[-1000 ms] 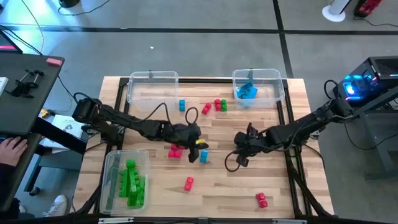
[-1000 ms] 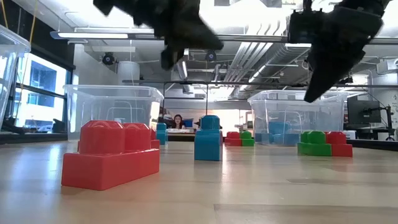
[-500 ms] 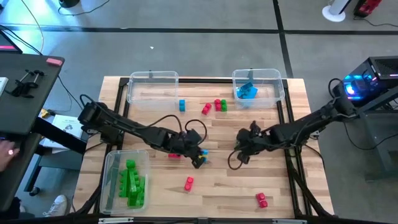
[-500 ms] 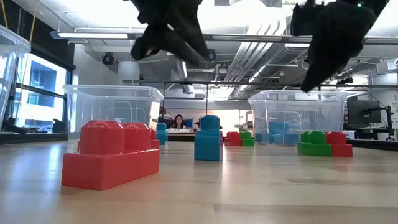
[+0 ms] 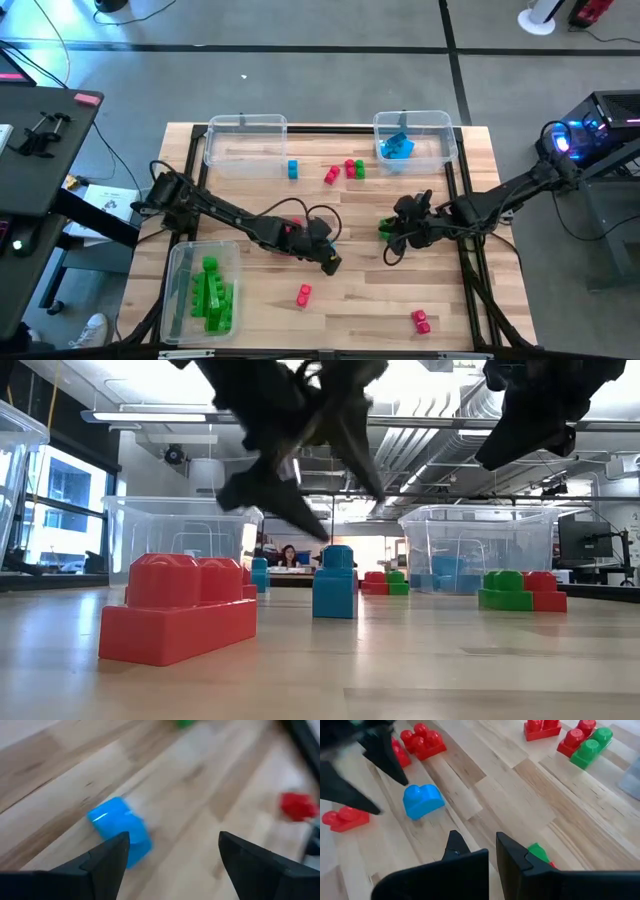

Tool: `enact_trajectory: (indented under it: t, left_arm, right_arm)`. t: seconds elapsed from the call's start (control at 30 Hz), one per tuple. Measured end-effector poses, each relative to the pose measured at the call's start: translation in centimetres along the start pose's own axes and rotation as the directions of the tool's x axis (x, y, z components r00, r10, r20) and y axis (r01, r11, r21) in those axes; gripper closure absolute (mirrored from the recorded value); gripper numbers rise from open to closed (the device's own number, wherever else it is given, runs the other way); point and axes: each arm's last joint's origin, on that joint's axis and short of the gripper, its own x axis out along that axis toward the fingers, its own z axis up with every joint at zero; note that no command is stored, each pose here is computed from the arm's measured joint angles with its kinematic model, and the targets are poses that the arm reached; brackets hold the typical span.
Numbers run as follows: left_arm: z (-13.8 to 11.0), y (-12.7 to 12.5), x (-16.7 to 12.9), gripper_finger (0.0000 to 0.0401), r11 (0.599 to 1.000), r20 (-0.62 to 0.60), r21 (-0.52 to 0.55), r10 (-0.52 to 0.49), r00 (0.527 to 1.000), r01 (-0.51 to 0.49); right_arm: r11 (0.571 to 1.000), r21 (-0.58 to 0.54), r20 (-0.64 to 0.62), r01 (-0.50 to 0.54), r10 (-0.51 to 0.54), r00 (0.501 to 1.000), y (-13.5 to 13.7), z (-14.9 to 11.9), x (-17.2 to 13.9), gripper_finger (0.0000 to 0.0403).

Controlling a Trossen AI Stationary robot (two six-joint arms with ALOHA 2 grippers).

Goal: Sort blocks
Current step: Put the blue game piece into the top right transparent bin

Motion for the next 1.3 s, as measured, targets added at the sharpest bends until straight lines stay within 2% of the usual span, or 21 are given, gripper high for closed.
enact_trajectory:
  t: [0.1, 0.2, 0.43, 0.8, 0.93, 1.03, 1.17, 1.3]
  left_arm:
    - [-0.1, 0.4, 1.0, 0.0105, 0.997, 0.014, -0.069, 0.029, 0.999, -0.028]
    - [-0.4, 0.6, 1.6, 0.0105, 0.994, 0.017, -0.092, 0.053, 0.998, -0.052]
    - [-0.2, 1.6, 1.6, 0.0105, 0.985, 0.036, -0.080, 0.153, 0.987, -0.150]
    - [0.7, 1.5, 1.9, 0.0105, 0.995, 0.010, -0.046, 0.084, 0.996, -0.083]
    - [0.2, 1.2, 1.8, 0.0105, 0.997, -0.016, -0.034, 0.066, 0.998, -0.066]
    - [-0.3, 0.9, 1.6, 0.0105, 0.997, 0.020, -0.012, 0.083, 0.996, -0.083]
    - [-1.3, 1.1, 2.7, 0.0105, 0.992, 0.046, 0.006, 0.128, 0.991, -0.128]
    - [-2.1, 1.1, 4.0, 0.0105, 0.993, 0.044, -0.013, 0.115, 0.992, -0.114]
  right_arm:
    - [1.000, 0.014, -0.004, 0.004, -0.004, 1.000, 0.0, 0.0, 0.1, 0.0403]
    - [1.000, 0.015, -0.004, 0.004, -0.004, 1.000, 0.0, 0.0, 0.1, 0.0403]
    - [1.000, 0.017, -0.007, -0.001, 0.001, 1.000, 0.1, 0.0, 0.1, 0.0403]
    - [1.000, 0.016, 0.012, 0.013, -0.014, 1.000, 0.0, 0.0, 0.1, 0.0403]
    - [1.000, 0.017, 0.017, 0.017, -0.017, 1.000, 0.0, 0.0, 0.1, 0.0403]
    - [1.000, 0.018, 0.017, 0.017, -0.017, 1.000, 0.0, 0.0, 0.1, 0.0403]
    - [0.999, 0.044, 0.022, 0.020, -0.021, 1.000, 0.0, 0.0, 0.1, 0.0403]
    - [0.998, 0.056, 0.030, 0.020, -0.021, 0.999, 0.0, 0.1, 0.1, 0.0403]
